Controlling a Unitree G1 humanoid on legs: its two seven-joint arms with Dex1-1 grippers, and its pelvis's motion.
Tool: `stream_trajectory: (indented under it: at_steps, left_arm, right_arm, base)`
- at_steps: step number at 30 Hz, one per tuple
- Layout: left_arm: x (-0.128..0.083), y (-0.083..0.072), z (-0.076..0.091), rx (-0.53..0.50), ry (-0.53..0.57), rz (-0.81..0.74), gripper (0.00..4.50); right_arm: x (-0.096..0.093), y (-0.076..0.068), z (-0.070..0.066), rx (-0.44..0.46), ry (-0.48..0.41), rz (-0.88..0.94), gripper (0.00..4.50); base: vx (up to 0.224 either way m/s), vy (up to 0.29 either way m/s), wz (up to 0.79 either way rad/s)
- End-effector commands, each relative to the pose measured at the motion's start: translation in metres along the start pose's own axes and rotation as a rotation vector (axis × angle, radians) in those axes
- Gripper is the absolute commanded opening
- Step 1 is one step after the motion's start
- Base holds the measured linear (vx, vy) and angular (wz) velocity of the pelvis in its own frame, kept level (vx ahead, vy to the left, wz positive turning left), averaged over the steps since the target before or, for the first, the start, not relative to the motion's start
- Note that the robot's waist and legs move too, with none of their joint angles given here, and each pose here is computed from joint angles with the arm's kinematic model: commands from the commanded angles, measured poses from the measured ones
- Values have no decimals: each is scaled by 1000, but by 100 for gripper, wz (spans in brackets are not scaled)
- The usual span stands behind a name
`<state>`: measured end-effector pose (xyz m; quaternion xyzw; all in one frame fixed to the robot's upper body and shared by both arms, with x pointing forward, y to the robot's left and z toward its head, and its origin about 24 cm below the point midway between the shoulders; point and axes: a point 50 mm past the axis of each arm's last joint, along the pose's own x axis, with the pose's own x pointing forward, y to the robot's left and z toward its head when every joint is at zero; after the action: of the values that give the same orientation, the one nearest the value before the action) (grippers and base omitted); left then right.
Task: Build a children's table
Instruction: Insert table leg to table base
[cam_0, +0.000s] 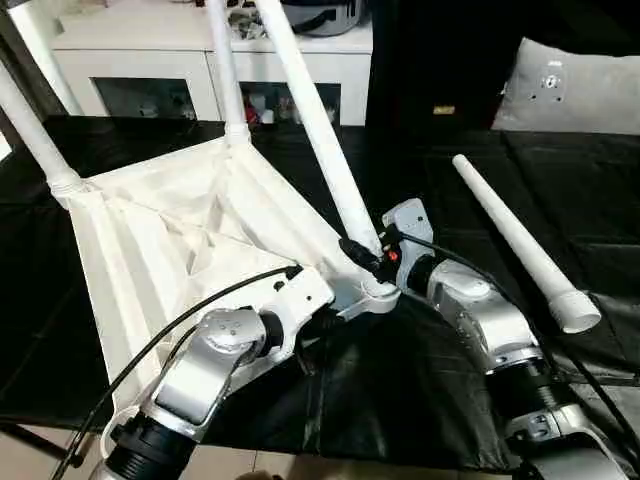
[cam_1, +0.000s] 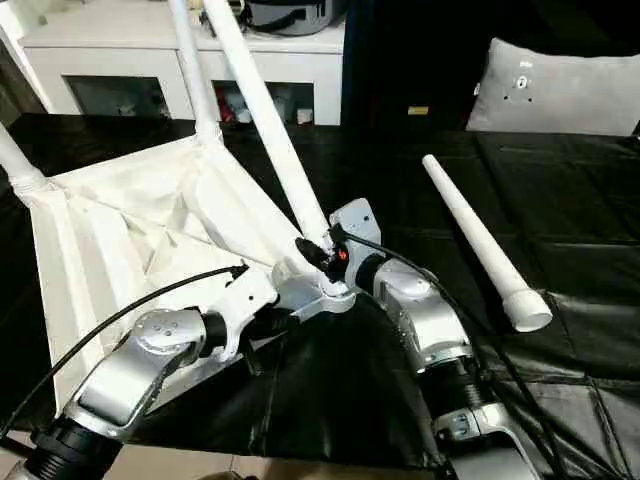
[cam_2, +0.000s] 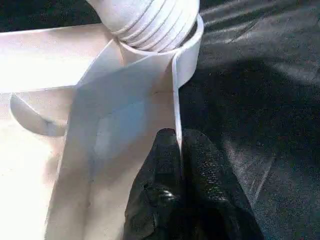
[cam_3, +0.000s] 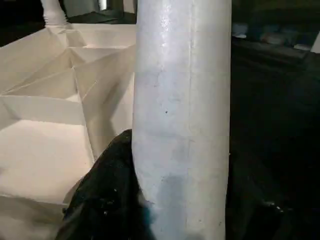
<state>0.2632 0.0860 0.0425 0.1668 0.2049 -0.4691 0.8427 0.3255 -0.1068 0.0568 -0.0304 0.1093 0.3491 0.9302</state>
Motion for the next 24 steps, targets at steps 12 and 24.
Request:
stream_trajectory:
  at_steps: [12, 24]
  left_arm:
    - [-20, 27, -2, 244, -7, -28, 0]
    - [-34, 46, 40, 86, -331, -16, 101]
  right_arm:
    - [-33, -7, 23, 226, -378, 29, 188]
    - [-48, -5, 35, 212, -424, 32, 188]
  base:
    - [0, 0, 0]
    - [0, 0, 0]
